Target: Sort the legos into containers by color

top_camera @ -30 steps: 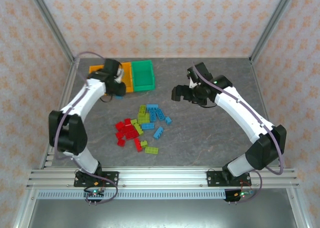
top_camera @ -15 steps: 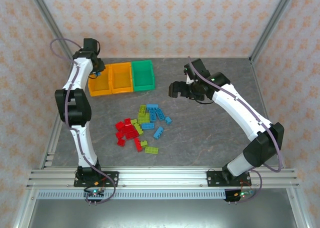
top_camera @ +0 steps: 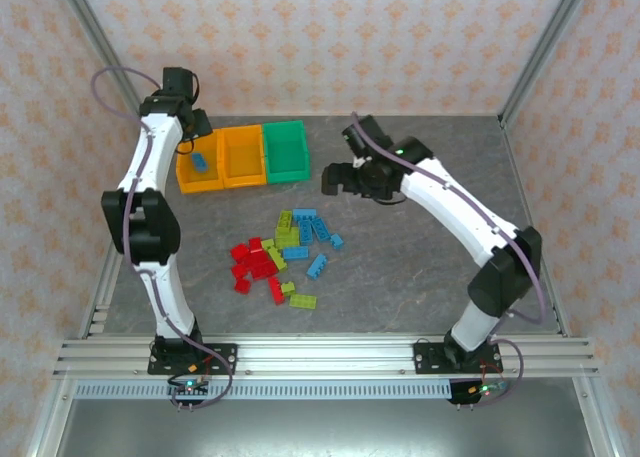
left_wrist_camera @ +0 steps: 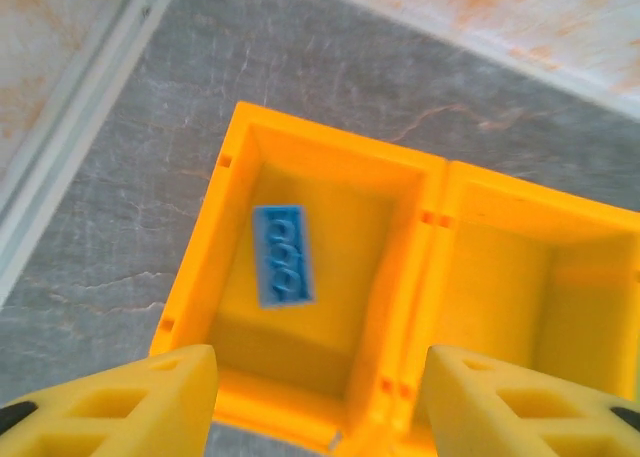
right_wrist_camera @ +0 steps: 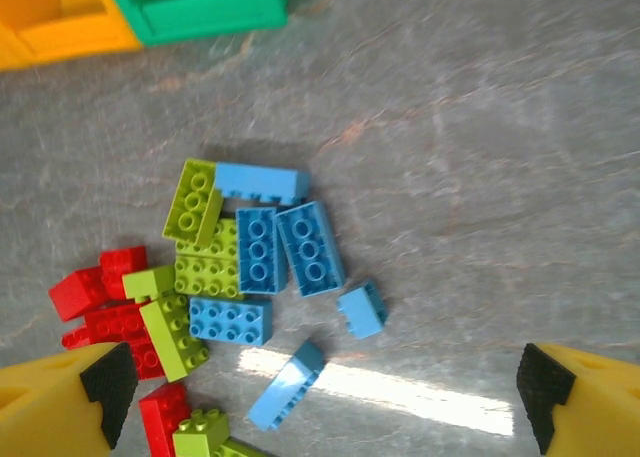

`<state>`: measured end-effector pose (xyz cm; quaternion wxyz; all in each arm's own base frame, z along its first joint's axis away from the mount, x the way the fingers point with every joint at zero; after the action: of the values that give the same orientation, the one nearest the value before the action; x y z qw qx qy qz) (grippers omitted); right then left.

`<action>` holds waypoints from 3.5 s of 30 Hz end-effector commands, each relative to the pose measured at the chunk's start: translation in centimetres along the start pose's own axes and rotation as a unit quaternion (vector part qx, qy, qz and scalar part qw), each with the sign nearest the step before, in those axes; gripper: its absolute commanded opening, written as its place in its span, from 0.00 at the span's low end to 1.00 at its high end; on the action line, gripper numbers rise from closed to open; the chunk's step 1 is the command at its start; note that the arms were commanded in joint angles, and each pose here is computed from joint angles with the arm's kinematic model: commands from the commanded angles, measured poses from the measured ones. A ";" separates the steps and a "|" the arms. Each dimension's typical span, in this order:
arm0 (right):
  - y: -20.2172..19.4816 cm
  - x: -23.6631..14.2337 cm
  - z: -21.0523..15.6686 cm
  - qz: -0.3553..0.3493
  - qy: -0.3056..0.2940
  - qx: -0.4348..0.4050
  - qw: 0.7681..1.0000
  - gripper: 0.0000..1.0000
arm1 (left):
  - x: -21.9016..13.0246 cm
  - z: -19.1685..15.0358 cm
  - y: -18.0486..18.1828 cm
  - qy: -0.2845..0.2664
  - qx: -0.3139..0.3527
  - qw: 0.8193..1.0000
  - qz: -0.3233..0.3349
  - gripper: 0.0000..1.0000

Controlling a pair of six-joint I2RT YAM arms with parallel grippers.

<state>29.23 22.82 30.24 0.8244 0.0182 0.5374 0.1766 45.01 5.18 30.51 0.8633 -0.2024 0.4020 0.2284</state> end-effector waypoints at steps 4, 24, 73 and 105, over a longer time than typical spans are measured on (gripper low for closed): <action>5.7 3.8 -0.8 0.021 0.044 -0.027 0.998 0.98 | -11.3 -2.6 0.3 -0.034 0.032 0.998 -0.048 0.57; 11.9 17.1 0.0 -0.088 0.051 0.070 0.992 0.64 | -20.5 -19.1 9.5 0.058 0.127 0.986 -0.094 0.69; 18.0 18.1 14.7 0.116 -0.406 -0.021 0.906 0.21 | -20.9 -19.5 8.3 0.049 0.102 0.988 -0.102 0.82; 5.3 -1.0 -0.1 0.060 -0.100 -0.068 0.991 0.97 | -3.9 -24.5 5.1 0.227 -0.147 0.962 0.048 0.71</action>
<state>28.41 28.75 35.13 0.8783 0.0451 0.3861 0.2782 24.14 -4.30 19.06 0.7053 -0.3124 0.5741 0.2745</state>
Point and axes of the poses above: each hand's point on the last joint's axis, 136 mm out from that joint toward the fingers, its own x axis out along the fingers, its own y axis along the line the jaws close on, z = x × y, the point moved 10 cm from there along -x, back along the fingers, and after that the axes turned 9 degrees about -x, right-handed, at the moved point
